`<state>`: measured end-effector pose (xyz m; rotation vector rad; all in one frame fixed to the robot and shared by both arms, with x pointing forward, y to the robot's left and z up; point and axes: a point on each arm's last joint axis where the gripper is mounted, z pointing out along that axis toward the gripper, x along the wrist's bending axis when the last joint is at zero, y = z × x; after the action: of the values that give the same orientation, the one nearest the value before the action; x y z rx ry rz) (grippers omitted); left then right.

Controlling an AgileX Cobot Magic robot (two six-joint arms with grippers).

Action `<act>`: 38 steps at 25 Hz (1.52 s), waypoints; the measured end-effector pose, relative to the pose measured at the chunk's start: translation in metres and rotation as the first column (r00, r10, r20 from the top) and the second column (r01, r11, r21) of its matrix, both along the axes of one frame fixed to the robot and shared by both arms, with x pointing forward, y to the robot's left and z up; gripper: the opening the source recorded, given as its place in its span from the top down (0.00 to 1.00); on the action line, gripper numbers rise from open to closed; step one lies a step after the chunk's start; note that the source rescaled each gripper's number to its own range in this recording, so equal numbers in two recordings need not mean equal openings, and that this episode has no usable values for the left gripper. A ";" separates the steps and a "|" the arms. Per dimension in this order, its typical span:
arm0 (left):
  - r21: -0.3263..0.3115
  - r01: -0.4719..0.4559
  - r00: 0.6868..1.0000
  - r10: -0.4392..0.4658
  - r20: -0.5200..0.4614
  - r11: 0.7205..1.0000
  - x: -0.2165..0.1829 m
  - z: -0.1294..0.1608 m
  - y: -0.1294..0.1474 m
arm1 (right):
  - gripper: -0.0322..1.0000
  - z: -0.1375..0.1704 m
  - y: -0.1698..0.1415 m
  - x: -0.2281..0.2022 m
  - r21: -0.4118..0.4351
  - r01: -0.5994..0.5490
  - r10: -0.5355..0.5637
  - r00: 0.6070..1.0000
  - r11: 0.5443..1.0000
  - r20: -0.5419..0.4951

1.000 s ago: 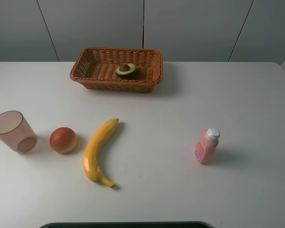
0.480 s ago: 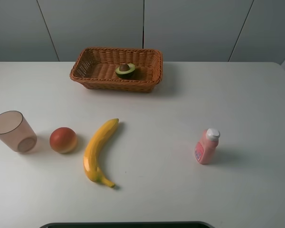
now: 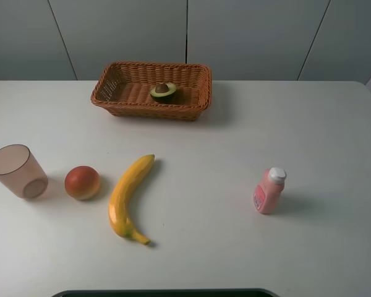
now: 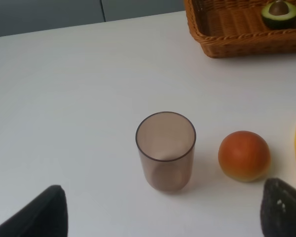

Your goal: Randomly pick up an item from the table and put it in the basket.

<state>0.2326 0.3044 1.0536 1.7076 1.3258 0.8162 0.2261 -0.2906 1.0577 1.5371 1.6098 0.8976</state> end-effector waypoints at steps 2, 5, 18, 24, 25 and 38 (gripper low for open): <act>0.000 0.000 1.000 0.000 0.000 1.000 0.000 0.000 0.000 | 0.01 -0.003 -0.001 0.002 -0.002 -0.019 0.019 1.000 1.000 -0.001; 0.000 0.000 1.000 0.000 0.000 1.000 0.000 0.000 0.000 | 0.01 -0.005 -0.003 0.005 0.004 -0.023 0.023 1.000 1.000 0.010; 0.006 0.003 1.000 -0.003 0.001 1.000 0.000 0.000 0.000 | 0.00 -0.004 -0.006 0.005 0.010 0.001 -0.001 1.000 1.000 0.021; 0.000 0.000 1.000 0.000 0.000 1.000 0.000 0.000 0.000 | 0.00 -0.004 -0.006 0.005 0.011 0.002 -0.002 1.000 1.000 0.021; 0.000 0.000 1.000 0.000 0.000 1.000 0.000 0.000 0.000 | 0.00 -0.004 -0.006 0.005 0.011 0.002 -0.002 1.000 1.000 0.021; 0.006 0.003 1.000 -0.003 0.001 1.000 0.000 0.000 0.000 | 0.00 -0.004 -0.006 0.005 0.015 0.003 -0.004 1.000 1.000 0.021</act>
<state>0.2326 0.3044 1.0536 1.7131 1.3206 0.8201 0.2307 -0.2969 1.0532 1.5355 1.5885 0.9227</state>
